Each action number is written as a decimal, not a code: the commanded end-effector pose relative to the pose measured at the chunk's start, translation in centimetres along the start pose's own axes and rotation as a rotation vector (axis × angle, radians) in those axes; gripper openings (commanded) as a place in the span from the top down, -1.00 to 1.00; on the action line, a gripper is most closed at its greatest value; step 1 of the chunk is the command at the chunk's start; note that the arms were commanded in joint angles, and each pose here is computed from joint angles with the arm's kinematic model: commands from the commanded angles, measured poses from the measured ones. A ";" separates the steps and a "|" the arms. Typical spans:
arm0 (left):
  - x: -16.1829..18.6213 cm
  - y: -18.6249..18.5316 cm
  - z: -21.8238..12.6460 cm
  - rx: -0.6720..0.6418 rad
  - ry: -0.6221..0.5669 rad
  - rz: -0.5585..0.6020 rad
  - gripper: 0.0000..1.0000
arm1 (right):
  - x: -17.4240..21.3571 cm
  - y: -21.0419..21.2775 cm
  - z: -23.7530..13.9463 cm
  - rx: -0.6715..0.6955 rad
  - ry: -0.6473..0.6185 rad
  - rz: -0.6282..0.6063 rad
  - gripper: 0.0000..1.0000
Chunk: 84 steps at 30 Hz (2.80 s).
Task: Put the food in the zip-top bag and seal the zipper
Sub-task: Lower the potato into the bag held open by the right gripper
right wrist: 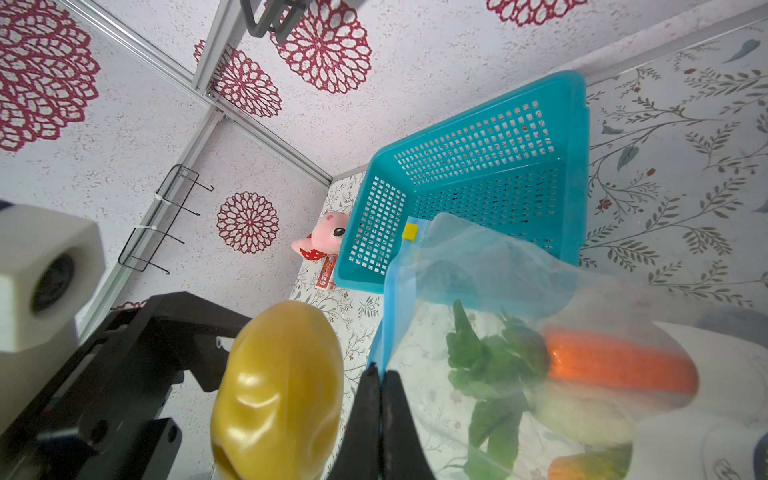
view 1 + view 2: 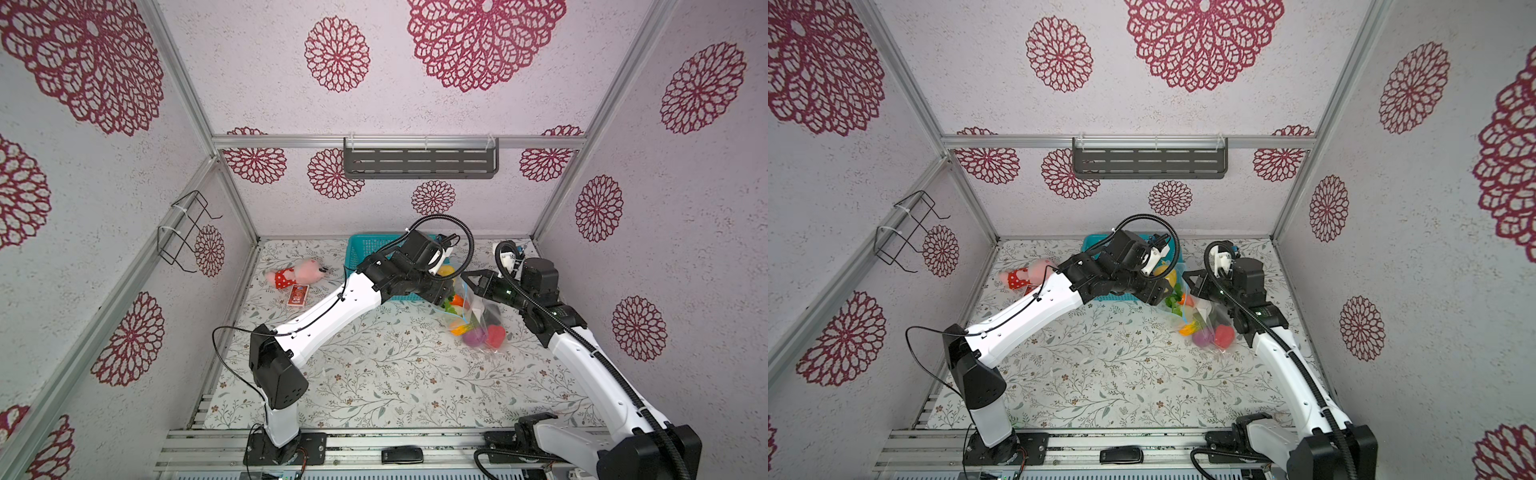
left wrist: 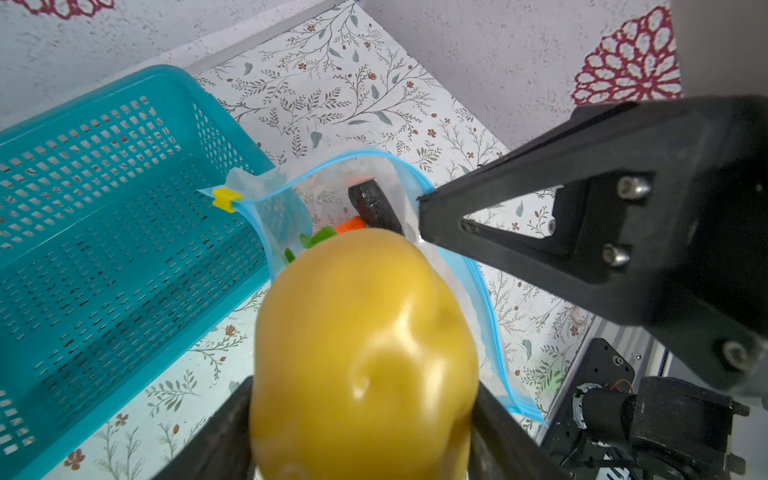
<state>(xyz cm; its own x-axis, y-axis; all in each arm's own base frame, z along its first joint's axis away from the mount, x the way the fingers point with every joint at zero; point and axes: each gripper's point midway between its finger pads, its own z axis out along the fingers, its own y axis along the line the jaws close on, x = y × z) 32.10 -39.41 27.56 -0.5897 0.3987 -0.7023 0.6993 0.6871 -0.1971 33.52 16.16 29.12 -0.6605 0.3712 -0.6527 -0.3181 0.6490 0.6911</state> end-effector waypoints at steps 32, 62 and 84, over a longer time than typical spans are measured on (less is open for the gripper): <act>1.0 -0.6 2.7 0.041 0.023 0.007 -0.02 | -1.7 2.0 -1.1 -0.050 -0.060 -0.036 0.99; 1.9 -0.1 4.1 0.023 0.062 0.005 -0.02 | -1.5 1.8 -1.1 -0.047 -0.058 -0.038 0.99; 2.4 0.2 4.6 0.020 0.081 0.001 -0.06 | -1.4 1.7 -1.1 -0.048 -0.057 -0.035 0.99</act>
<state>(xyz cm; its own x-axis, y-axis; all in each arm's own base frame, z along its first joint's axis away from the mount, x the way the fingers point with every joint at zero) 32.57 -40.73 22.84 -0.6268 0.4429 -0.6411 0.6996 0.6822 -0.2127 33.48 16.14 29.22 -0.6585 0.3716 -0.6544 -0.3199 0.6489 0.6904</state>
